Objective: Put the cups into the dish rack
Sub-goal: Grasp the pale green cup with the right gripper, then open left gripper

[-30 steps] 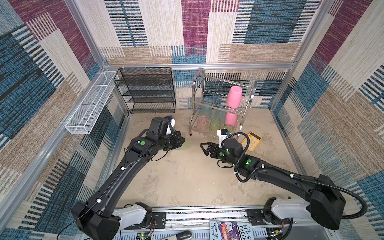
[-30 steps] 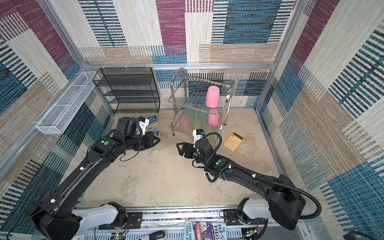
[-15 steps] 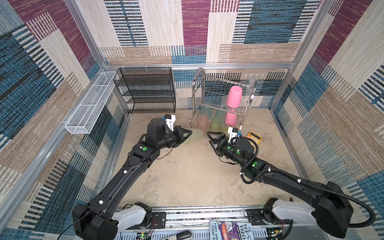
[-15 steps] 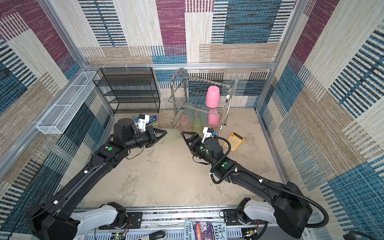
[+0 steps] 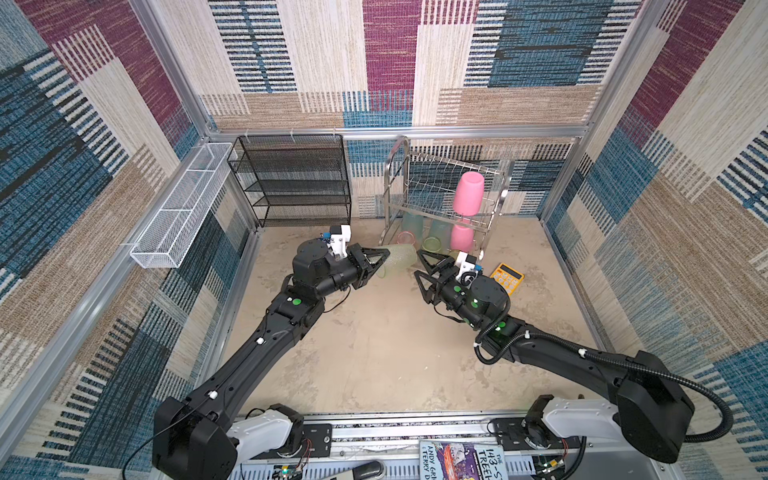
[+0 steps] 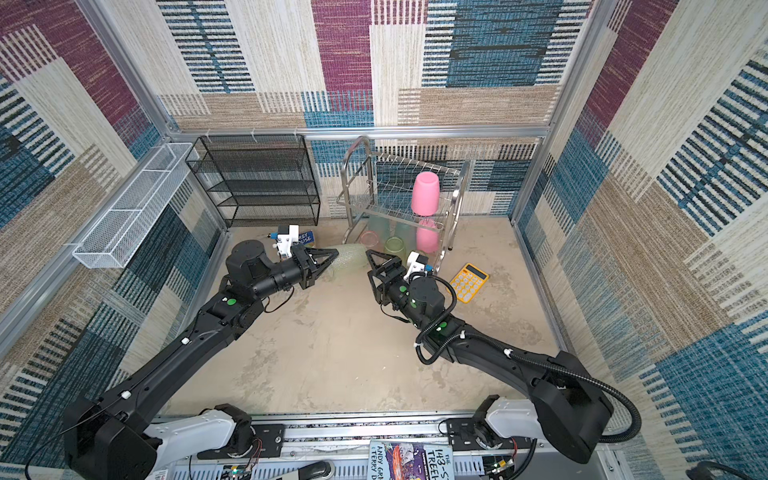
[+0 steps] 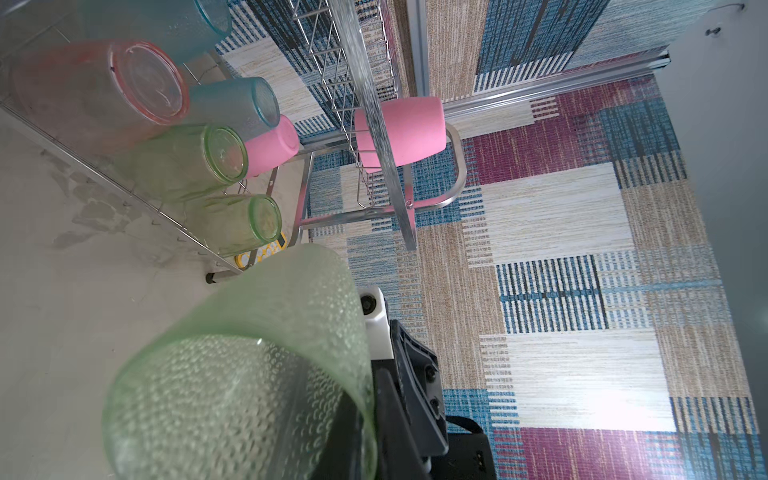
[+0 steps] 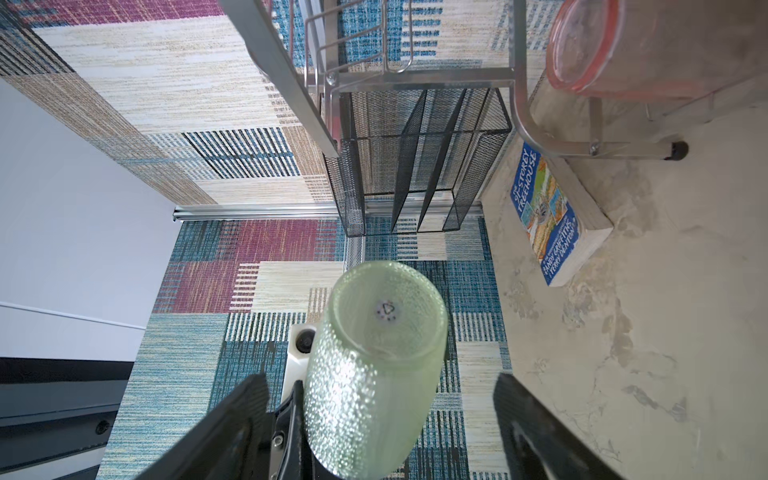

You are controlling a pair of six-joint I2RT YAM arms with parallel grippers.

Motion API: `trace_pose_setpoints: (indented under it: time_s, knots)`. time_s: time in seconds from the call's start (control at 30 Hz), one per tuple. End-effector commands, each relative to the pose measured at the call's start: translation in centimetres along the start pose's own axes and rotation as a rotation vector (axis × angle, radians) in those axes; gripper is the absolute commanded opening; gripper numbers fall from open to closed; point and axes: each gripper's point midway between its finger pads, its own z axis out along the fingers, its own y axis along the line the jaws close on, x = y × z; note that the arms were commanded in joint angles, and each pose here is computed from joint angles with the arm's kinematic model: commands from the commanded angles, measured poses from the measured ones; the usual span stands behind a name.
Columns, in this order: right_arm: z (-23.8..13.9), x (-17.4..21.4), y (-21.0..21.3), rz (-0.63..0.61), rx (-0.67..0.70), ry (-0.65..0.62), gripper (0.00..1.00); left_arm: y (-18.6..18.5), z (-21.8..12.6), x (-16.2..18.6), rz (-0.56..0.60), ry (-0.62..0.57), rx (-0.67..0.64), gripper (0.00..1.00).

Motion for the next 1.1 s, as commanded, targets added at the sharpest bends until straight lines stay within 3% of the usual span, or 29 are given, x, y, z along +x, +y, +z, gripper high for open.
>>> trace_pose_setpoints:
  time_s: [0.0, 0.5, 0.97, 1.07]
  knots:
    - [0.5, 0.0, 2.5, 0.037, -0.096, 0.0, 0.88, -2.2, -0.1, -0.5, 0.003, -0.015, 0.101, 0.0]
    - [3.5, -0.4, 2.2, 0.004, -0.065, -0.036, 0.86, -2.8, 1.0, -0.7, -0.038, 0.006, 0.165, 0.0]
    - [4.2, -1.6, 2.3, -0.075, -0.041, -0.101, 0.68, -1.9, 1.4, -0.3, -0.051, 0.05, 0.151, 0.0]
    - [3.9, -2.3, 2.6, -0.128, -0.022, -0.139, 0.64, -1.5, 1.1, -0.5, -0.054, 0.042, 0.133, 0.19]
